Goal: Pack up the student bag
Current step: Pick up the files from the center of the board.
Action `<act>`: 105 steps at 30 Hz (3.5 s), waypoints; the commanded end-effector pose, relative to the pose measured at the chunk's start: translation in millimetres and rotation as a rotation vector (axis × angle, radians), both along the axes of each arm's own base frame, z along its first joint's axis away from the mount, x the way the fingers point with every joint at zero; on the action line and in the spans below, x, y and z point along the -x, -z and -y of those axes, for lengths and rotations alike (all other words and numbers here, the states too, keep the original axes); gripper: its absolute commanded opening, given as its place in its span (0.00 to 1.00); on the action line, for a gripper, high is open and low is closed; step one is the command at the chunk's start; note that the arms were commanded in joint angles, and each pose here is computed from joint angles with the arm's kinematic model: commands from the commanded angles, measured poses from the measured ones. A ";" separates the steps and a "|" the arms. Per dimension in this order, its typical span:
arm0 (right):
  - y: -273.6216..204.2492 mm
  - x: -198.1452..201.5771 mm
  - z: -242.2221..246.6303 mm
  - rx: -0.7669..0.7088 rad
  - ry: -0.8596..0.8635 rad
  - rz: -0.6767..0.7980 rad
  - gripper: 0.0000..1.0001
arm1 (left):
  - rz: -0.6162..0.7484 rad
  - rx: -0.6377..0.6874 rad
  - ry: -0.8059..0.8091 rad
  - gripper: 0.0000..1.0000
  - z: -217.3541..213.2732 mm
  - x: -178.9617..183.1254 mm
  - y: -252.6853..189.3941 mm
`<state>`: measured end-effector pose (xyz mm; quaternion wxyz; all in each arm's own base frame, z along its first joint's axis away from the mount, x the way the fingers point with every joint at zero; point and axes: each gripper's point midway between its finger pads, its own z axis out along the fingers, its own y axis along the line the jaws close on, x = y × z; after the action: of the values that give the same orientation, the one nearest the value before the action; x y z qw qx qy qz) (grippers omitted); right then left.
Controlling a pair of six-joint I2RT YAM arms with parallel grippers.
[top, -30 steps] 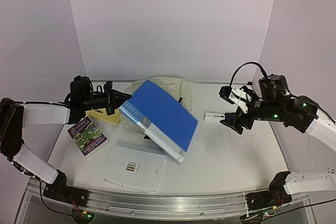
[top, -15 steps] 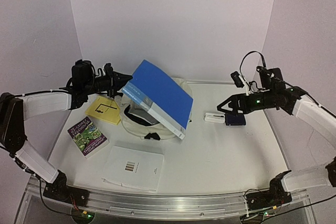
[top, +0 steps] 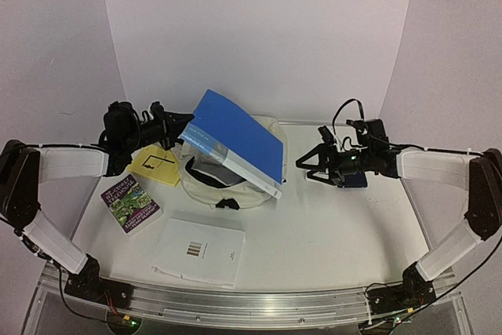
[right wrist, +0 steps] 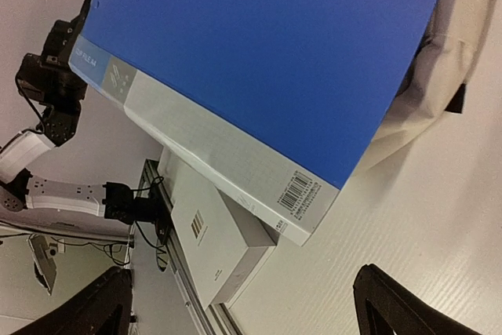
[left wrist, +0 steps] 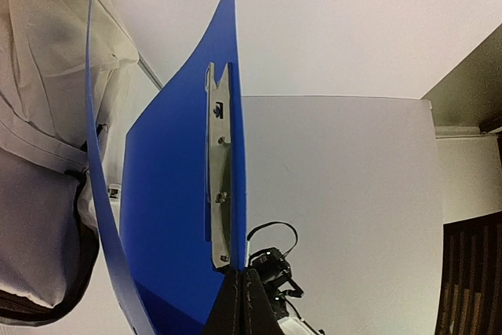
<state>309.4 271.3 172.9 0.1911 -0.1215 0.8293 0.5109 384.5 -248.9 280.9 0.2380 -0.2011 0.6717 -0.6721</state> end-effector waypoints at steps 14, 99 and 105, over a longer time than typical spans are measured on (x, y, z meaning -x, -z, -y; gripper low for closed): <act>-56.6 -23.0 -58.9 -0.225 -0.107 0.091 0.96 | 0.215 0.202 0.047 0.00 -13.0 39.8 -77.5; -114.6 -10.7 -72.4 -0.469 -0.108 -0.029 0.68 | 0.339 0.303 0.116 0.00 -20.7 75.1 -102.6; -126.4 -18.3 -66.1 -0.472 -0.065 0.065 0.61 | 0.275 0.303 0.142 0.00 -19.8 81.2 -90.0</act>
<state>320.4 343.5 241.1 0.1236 -0.0671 0.7215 0.6780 327.2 -224.3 361.0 0.2789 -0.1242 0.5361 -0.7870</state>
